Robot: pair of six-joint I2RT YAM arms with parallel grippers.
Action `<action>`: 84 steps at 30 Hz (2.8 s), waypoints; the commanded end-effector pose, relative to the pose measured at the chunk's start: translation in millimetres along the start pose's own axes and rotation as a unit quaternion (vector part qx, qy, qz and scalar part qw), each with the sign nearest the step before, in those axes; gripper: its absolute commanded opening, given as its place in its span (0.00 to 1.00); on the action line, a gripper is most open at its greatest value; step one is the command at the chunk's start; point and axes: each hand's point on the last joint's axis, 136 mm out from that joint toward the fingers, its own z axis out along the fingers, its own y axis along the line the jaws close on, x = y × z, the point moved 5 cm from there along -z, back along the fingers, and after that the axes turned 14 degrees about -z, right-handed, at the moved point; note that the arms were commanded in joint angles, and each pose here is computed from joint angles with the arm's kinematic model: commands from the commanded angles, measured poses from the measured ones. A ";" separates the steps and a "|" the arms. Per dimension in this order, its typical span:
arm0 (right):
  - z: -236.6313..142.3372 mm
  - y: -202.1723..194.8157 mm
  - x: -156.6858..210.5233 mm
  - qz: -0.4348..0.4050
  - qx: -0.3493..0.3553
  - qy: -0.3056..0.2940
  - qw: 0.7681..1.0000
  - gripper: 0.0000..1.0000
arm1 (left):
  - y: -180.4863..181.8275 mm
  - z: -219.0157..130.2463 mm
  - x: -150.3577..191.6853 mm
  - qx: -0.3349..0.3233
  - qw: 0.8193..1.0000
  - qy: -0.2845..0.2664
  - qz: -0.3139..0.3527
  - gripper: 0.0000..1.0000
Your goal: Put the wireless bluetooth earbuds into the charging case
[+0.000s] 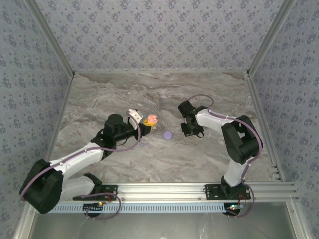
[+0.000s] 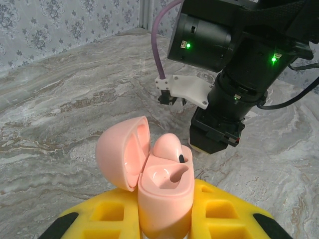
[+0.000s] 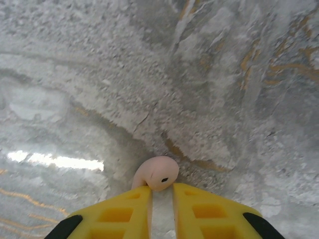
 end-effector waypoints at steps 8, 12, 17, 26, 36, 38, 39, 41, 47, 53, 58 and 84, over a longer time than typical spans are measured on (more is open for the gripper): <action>-13.0 -10.0 -4.9 -0.003 0.029 0.009 1.000 0.20 | -2.7 2.5 -9.9 0.006 1.000 -0.009 0.005 0.17; -29.2 -8.2 -7.9 0.004 0.011 -0.015 1.000 0.27 | -2.9 2.6 -9.8 0.007 1.000 -0.009 0.004 0.17; -36.0 -4.8 -12.8 0.030 -0.019 -0.033 0.999 0.43 | -3.4 2.9 -10.7 0.009 1.000 -0.011 0.005 0.17; -19.4 -7.9 -18.6 0.120 -0.049 -0.015 0.992 0.48 | -3.6 2.2 -9.9 0.009 1.000 -0.011 0.005 0.17; -10.9 -8.4 -26.2 0.135 -0.047 0.000 0.990 0.43 | -4.1 2.5 -10.7 0.010 1.000 -0.012 0.007 0.17; -9.6 -9.0 -26.8 0.134 -0.045 0.002 0.990 0.42 | -3.6 2.3 -11.6 0.009 1.000 -0.013 0.008 0.17; -9.0 -9.6 -26.8 0.135 -0.044 0.004 0.990 0.42 | -3.6 2.6 -11.0 0.009 1.000 -0.012 0.008 0.17; -7.4 -10.5 -26.4 0.134 -0.040 0.008 0.990 0.41 | -3.4 2.8 -10.7 0.009 1.000 -0.011 0.008 0.17; -5.8 -13.6 -24.0 0.132 -0.024 0.018 0.991 0.41 | -3.2 3.3 -10.0 0.009 1.000 -0.010 0.007 0.17; -3.9 -14.6 -21.2 0.130 -0.019 0.024 0.991 0.41 | -2.7 4.3 -9.9 0.008 1.000 -0.009 0.006 0.17; -1.7 -12.7 -21.0 0.130 -0.025 0.028 0.991 0.39 | -2.6 4.9 -10.0 0.009 1.000 -0.009 0.005 0.17; 14.6 -8.9 -18.7 0.126 -0.030 0.046 0.991 0.34 | -1.1 5.7 -7.8 0.006 1.000 -0.006 0.002 0.17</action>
